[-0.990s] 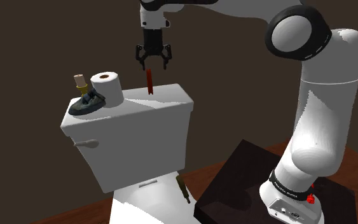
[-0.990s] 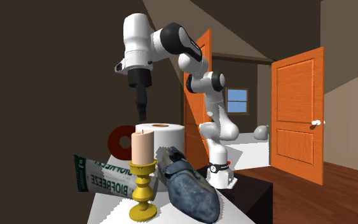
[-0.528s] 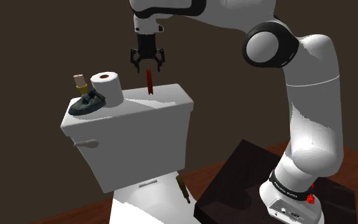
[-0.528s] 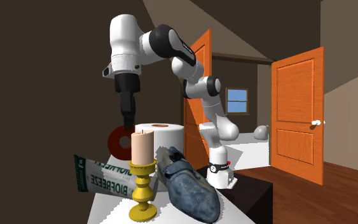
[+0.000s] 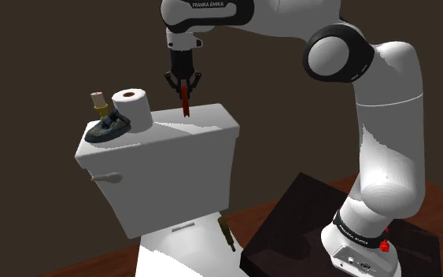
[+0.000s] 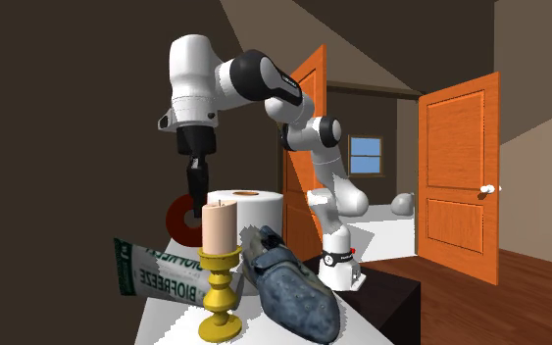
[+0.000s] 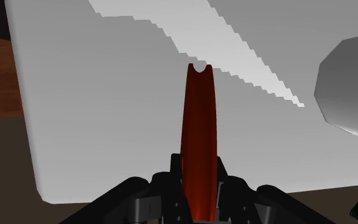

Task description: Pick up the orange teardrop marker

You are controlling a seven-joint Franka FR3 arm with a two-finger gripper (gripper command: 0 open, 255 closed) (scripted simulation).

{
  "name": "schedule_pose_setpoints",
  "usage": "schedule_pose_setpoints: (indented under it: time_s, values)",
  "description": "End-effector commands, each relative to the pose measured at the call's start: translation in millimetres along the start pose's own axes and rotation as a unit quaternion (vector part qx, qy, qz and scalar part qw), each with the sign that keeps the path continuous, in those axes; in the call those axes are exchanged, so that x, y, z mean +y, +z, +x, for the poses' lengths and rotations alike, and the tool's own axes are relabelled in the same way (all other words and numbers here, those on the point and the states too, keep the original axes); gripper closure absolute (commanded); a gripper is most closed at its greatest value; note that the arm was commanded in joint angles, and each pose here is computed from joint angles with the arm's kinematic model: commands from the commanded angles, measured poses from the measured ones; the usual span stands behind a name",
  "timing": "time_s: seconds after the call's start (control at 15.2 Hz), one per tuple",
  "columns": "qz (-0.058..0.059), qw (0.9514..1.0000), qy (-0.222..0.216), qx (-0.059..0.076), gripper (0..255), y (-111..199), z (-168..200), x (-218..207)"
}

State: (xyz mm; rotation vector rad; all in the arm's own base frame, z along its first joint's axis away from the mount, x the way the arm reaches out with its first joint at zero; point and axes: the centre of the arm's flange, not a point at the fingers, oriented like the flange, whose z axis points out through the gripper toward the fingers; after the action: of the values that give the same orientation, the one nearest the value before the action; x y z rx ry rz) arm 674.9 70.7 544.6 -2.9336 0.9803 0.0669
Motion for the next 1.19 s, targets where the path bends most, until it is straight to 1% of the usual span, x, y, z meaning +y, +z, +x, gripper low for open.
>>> schedule_pose_setpoints:
  time_s: [0.0,0.4,1.12]
  values:
    - [0.0,1.0,0.0,0.0,255,0,0,0]
    - [0.0,1.0,0.0,0.0,255,0,0,0]
    - [0.0,1.0,0.0,0.0,255,-58,-3,-2]
